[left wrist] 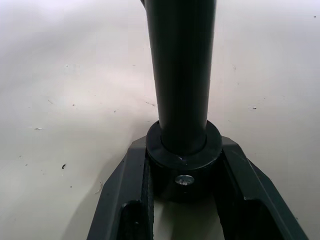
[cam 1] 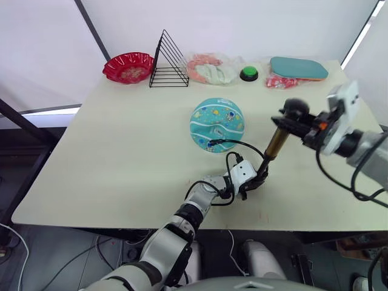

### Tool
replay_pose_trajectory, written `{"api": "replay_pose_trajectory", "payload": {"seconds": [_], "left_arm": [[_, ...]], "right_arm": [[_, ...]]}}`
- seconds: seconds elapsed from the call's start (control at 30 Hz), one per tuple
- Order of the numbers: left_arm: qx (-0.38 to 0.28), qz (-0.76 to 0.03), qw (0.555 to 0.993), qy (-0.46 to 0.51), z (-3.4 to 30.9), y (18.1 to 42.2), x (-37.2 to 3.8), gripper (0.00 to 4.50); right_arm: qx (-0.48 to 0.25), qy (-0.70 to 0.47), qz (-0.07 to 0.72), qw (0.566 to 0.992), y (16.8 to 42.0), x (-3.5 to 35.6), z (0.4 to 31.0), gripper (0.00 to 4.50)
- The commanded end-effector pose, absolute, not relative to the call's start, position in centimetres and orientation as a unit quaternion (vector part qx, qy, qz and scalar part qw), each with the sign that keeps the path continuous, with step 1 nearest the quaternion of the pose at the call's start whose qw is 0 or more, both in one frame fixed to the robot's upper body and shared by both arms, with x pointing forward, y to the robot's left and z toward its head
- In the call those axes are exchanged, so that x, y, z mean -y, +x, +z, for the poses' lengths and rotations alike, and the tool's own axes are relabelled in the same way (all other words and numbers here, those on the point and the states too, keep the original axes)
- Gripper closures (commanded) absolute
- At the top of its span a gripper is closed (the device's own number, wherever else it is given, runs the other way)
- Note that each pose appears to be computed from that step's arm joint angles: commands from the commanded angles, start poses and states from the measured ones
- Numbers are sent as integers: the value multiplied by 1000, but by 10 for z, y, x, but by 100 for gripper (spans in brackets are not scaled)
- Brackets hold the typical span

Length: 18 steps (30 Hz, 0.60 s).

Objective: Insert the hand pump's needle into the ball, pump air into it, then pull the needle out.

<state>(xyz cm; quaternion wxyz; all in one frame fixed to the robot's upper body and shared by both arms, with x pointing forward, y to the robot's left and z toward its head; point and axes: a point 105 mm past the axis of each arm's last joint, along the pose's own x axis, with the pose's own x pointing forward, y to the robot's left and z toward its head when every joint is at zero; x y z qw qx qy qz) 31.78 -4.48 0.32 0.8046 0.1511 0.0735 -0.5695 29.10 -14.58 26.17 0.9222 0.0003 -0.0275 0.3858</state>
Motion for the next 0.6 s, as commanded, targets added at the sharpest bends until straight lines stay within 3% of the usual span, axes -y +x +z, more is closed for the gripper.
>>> {"api": "replay_pose_trajectory", "payload": {"seconds": [0.03,0.4,0.6], "left_arm": [[-155,-577,785,163,-39,297,31,344],[-156,-576,786,162,-39,297,30,344],[-156,-564,795,160,-39,300,24,344]], "right_arm": [[106,-13,366,924,280,152,300,338],[-67,-28,354,933,312,140,152,338],[-150,-2,345,926,306,130,58,338]]}}
